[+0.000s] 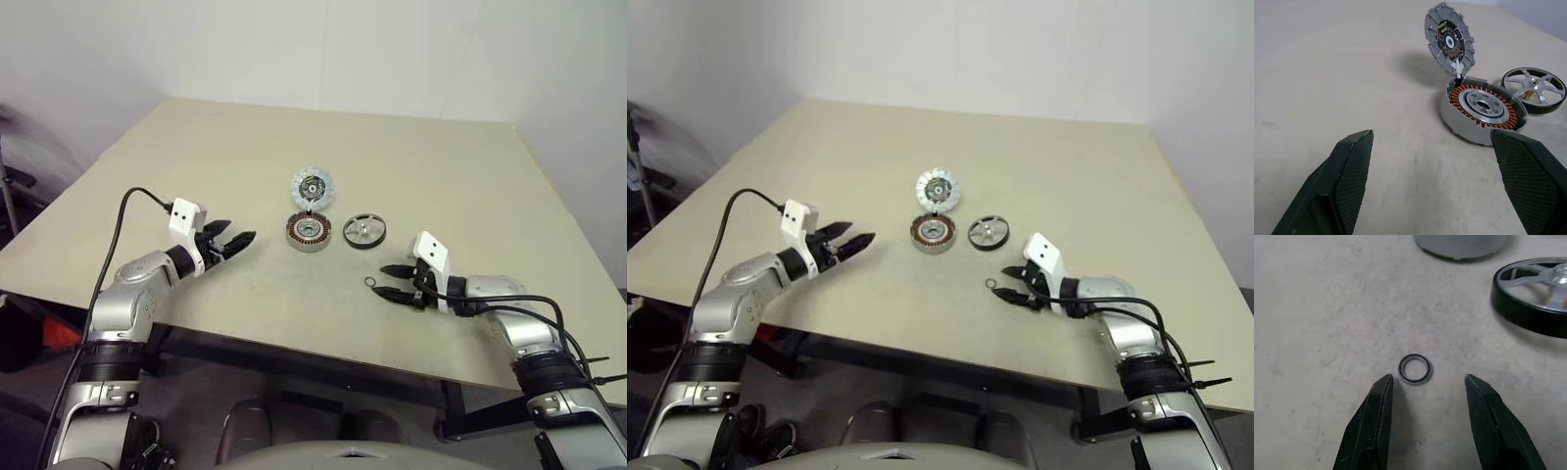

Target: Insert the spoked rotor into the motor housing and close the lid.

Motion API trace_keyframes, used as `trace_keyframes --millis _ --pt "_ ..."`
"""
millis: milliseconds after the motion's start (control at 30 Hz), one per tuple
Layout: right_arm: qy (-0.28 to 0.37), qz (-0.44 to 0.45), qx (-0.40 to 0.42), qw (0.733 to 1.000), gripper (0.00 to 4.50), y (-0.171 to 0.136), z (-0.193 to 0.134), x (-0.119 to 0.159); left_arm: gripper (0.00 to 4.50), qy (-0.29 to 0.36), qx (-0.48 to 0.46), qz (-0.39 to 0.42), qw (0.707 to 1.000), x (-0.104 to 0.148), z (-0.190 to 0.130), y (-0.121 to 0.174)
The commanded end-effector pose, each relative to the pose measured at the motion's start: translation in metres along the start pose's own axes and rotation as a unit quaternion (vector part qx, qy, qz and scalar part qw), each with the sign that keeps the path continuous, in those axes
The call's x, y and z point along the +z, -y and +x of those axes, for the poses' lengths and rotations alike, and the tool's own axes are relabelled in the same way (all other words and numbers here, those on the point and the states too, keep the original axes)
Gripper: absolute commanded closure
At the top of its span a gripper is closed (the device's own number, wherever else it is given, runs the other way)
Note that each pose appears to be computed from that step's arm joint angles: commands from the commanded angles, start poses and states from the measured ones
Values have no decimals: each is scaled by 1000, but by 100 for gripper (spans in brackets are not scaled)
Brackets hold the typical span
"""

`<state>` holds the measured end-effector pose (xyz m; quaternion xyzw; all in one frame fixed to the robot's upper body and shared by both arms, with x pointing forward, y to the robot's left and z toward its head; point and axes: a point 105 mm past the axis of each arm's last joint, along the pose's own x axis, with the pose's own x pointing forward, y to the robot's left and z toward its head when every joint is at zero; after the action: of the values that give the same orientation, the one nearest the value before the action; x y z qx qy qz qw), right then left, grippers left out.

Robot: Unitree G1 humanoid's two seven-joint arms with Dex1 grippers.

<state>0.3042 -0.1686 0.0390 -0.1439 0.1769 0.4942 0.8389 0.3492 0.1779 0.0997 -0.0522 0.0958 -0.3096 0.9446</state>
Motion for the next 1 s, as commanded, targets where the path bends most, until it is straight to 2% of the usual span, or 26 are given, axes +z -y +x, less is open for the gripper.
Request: trace_keyframes --millis 33,300,400,467,767,867,933,1000 --pt "4 -20 0 1000 195 3 3 6 46 24 8 16 1000 18 -5 -5" --pt "-6 -31 1 999 195 6 4 1 46 24 16 17 999 18 -9 -9" --pt "-3 -29 2 1000 249 6 6 0 46 24 19 18 999 19 -9 -11" --pt "-3 -29 2 1000 309 7 7 -1 46 25 21 18 999 19 -10 -12" --pt "-4 -26 -2 1000 309 11 6 -5 46 26 22 19 999 20 -9 -12" --pt "-2 -21 -6 1000 362 13 6 -5 46 27 22 19 999 20 -9 -12" --pt "-3 -20 -7 1000 425 13 6 -5 46 27 22 19 999 20 -9 -12" --pt "-4 -18 -7 1000 425 14 5 -5 46 27 22 19 999 20 -9 -12"
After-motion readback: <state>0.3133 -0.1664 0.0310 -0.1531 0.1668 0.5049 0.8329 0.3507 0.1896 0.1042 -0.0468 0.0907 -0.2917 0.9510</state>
